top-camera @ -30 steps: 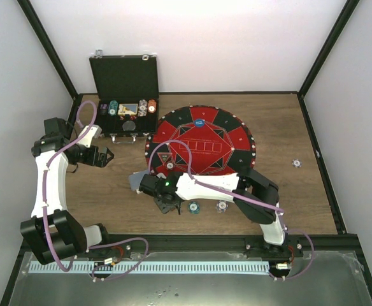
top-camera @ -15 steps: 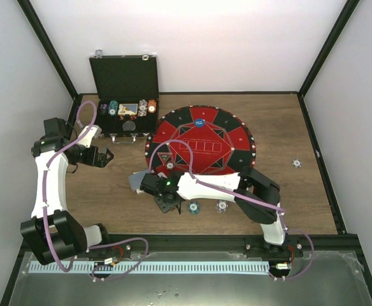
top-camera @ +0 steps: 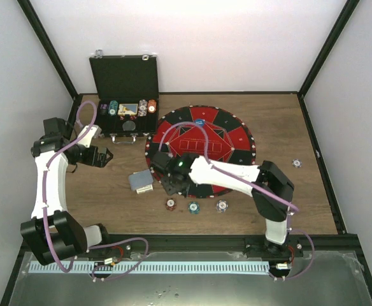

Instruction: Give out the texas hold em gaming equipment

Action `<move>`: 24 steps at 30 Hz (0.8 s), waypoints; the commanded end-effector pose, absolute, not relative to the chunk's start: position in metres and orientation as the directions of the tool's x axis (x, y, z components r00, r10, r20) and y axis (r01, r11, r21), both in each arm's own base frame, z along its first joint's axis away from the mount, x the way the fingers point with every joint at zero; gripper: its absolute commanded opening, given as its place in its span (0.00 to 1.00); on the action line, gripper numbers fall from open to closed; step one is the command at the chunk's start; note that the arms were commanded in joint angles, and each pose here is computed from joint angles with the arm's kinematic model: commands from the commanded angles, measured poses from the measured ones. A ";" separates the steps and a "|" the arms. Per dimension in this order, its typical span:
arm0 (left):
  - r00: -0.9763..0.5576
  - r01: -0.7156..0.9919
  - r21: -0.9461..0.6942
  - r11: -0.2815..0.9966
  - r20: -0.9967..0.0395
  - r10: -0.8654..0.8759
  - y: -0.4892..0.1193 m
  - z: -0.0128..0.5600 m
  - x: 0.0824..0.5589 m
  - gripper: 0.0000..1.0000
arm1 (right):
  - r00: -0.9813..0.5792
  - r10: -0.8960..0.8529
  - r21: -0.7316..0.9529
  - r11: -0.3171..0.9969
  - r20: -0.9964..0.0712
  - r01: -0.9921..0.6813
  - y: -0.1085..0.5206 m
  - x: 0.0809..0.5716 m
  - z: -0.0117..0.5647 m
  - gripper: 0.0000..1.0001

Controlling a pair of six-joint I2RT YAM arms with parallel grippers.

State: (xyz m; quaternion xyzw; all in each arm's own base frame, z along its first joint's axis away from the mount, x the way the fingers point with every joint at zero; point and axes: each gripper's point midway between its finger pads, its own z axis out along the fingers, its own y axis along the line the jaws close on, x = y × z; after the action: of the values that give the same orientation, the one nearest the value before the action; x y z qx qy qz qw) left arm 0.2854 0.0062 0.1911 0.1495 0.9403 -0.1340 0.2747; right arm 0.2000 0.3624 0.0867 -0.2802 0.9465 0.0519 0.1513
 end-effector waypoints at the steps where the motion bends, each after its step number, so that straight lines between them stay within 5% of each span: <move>1: -0.782 0.363 -0.148 0.920 -0.585 0.214 0.008 0.205 0.289 1.00 | -0.790 -0.440 -0.001 0.874 -0.426 -0.486 0.345 0.257 0.138 0.12; 14: -0.796 0.361 -0.192 0.913 -0.574 0.194 0.004 0.203 0.291 1.00 | -0.812 -0.156 -0.050 0.987 -0.563 -0.155 0.246 0.477 0.152 0.12; 24: -0.795 0.377 -0.196 0.905 -0.569 0.208 0.003 0.200 0.291 1.00 | -0.857 -0.085 -0.015 0.996 -0.508 -0.089 0.214 0.542 0.077 0.12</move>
State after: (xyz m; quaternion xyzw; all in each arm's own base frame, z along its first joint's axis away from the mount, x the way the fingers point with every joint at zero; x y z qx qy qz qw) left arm 0.2882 0.0039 0.1922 0.1482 0.9397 -0.1469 0.2710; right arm 0.5219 0.2100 0.0729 -0.0410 0.9682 -0.0156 0.2465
